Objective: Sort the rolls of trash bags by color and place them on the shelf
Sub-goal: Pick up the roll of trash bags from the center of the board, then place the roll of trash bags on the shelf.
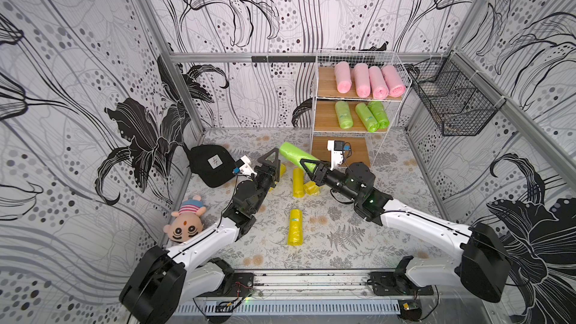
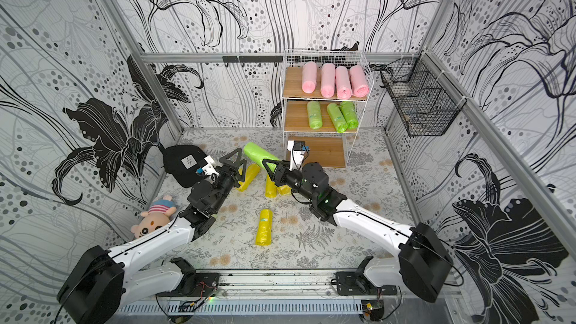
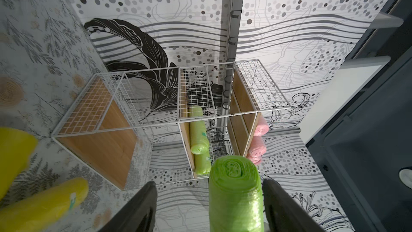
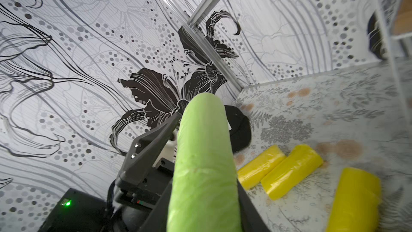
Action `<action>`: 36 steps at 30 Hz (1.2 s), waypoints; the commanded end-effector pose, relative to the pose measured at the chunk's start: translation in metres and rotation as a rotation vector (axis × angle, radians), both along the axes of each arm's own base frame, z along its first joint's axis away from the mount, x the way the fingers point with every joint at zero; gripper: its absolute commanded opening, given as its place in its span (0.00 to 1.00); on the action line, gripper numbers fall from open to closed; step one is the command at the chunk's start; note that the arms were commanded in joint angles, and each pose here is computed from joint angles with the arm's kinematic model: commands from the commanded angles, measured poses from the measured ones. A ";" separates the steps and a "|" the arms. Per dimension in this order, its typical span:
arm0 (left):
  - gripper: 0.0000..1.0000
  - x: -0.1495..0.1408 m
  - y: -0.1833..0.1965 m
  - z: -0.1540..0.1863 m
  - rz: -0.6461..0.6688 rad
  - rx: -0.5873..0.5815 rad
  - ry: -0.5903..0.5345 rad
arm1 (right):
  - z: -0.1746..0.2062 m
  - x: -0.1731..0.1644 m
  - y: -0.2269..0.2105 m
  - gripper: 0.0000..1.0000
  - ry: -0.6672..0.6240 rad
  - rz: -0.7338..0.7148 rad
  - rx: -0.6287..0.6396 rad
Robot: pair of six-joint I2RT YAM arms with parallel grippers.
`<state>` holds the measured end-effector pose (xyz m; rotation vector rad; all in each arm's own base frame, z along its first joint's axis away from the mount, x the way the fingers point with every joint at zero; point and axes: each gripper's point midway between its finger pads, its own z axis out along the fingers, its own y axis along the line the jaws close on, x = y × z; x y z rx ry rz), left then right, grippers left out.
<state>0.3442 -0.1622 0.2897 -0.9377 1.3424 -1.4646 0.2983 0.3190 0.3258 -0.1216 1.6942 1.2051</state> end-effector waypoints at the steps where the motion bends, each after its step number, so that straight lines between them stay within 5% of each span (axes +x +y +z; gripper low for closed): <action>1: 0.78 0.000 0.011 -0.005 0.040 0.152 0.040 | 0.003 0.012 -0.043 0.34 -0.064 -0.173 -0.152; 6: 0.78 0.002 0.005 -0.006 -0.029 0.407 0.095 | 0.006 0.029 -0.107 0.34 -0.081 -0.380 -0.328; 11: 0.78 0.004 -0.006 -0.001 -0.091 0.530 0.087 | 0.022 0.053 -0.144 0.33 -0.115 -0.511 -0.454; 36: 0.78 0.001 -0.012 0.000 -0.129 0.525 0.086 | 0.034 0.187 -0.111 0.34 -0.193 -0.731 -0.601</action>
